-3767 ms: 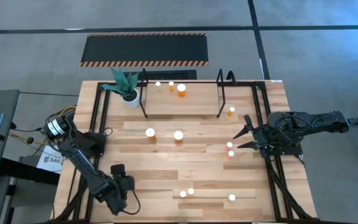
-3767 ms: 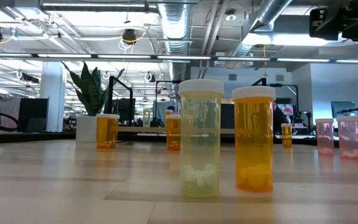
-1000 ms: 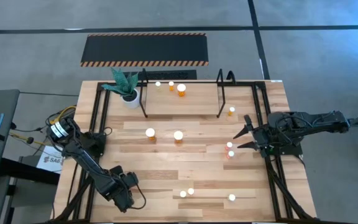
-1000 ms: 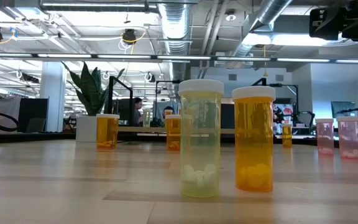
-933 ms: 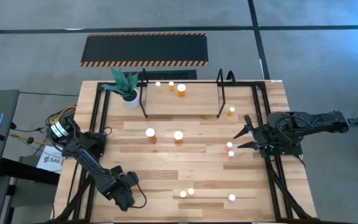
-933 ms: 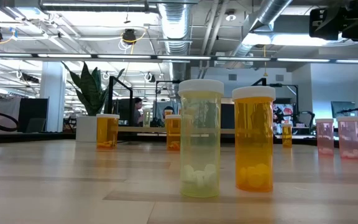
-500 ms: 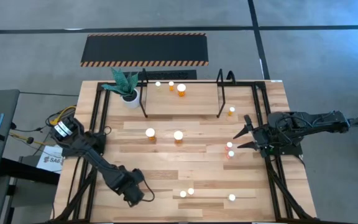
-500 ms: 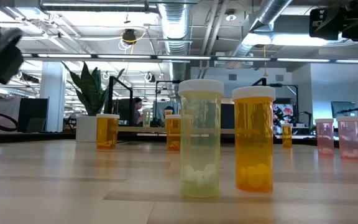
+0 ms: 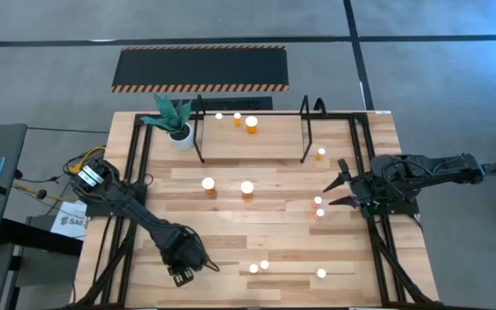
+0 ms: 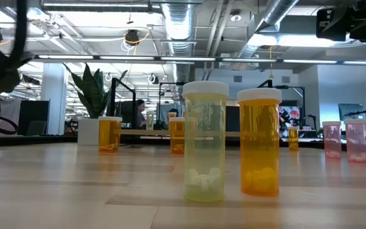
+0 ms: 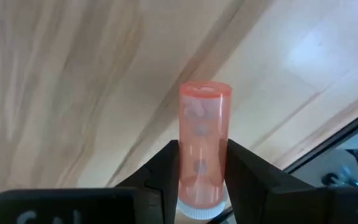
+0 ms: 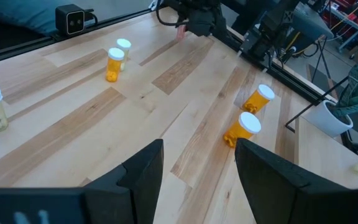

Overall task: Pick and place medicine bottles onto shelf by color
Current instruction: Put the bottom left pink pill bottle on the shelf

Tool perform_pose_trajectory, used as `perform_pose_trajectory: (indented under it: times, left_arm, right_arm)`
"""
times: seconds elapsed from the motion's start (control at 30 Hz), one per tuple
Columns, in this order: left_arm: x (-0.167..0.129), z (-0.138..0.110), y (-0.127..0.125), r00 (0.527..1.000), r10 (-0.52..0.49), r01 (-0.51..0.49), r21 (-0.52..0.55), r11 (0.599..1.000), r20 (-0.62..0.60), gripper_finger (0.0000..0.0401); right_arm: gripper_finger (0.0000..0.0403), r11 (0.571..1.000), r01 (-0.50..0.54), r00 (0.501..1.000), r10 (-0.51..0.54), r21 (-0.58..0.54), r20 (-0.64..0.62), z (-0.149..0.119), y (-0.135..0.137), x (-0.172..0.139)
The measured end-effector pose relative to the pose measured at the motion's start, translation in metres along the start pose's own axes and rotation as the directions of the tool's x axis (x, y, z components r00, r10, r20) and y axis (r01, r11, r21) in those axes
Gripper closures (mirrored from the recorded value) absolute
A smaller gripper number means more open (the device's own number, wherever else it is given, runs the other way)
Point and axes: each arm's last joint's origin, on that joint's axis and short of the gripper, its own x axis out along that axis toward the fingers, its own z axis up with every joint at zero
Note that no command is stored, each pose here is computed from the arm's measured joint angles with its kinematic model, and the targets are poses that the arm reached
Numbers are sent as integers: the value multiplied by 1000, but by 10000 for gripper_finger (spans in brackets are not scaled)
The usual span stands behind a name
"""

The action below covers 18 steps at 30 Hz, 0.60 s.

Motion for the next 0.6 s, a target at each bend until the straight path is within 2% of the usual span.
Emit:
perform_pose_trajectory:
  times: [0.13, 0.23, 0.43, 0.6]
  left_arm:
    - [-3, 6, 2, 1000, -16, 16, -26, 1000, -8, 307]
    - [-5, 6, 2, 994, -62, 60, -25, 998, -95, 307]
    - [-9, 5, 1, 956, -150, 142, -49, 989, -251, 307]
    - [-12, 8, -4, 906, -247, 203, -158, 966, -345, 307]
  right_arm:
    - [180, 1000, 0, 1000, 0, 0, 0, 0, 0, 0]
    - [180, 1000, 0, 1000, 0, 0, 0, 0, 0, 0]
    - [180, 1000, 0, 1000, 0, 0, 0, 0, 0, 0]
    - [180, 1000, 0, 1000, 0, 0, 0, 0, 0, 0]
